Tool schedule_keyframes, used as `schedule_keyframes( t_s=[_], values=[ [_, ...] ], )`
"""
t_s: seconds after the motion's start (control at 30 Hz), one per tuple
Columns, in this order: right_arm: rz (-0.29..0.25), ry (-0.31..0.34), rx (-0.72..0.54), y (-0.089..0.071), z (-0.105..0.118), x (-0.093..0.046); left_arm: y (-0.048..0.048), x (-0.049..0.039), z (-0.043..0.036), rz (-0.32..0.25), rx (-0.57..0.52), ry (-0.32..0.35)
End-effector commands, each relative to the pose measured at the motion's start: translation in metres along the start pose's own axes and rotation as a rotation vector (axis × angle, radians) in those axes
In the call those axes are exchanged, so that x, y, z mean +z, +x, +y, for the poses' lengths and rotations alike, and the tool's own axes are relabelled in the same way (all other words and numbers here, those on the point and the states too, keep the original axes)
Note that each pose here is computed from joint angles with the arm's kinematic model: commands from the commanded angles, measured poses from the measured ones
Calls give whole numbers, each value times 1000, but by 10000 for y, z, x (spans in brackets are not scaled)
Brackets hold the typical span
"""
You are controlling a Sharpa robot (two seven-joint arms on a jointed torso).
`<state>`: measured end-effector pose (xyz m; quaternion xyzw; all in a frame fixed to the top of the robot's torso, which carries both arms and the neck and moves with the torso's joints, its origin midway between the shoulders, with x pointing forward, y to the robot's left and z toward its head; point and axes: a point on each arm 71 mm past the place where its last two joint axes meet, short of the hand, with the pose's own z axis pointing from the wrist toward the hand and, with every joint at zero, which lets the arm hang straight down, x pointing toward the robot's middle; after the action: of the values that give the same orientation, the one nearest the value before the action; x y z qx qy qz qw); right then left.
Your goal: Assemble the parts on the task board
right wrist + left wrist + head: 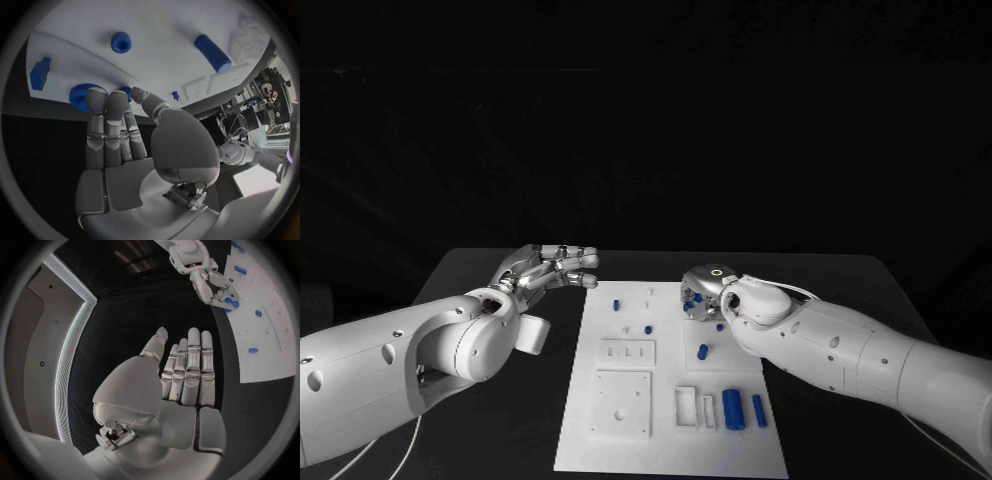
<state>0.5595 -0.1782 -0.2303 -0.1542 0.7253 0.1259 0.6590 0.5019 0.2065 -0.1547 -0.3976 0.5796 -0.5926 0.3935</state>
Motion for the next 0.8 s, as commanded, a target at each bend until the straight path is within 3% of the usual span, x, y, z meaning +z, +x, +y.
schedule_keyframes(
  t_s=[0.03, 0.43, 0.8],
  values=[
    [20, 2, -19, 22, 1, 0, 20, 4, -17, 20, -2, 8],
    [-7, 6, -18, 17, 2, 4, 16, 6, -17, 19, -2, 7],
    [-148, 33, 10, -93, 38, 0, 10, 12, -20, 18, 0, 7]
  ],
)
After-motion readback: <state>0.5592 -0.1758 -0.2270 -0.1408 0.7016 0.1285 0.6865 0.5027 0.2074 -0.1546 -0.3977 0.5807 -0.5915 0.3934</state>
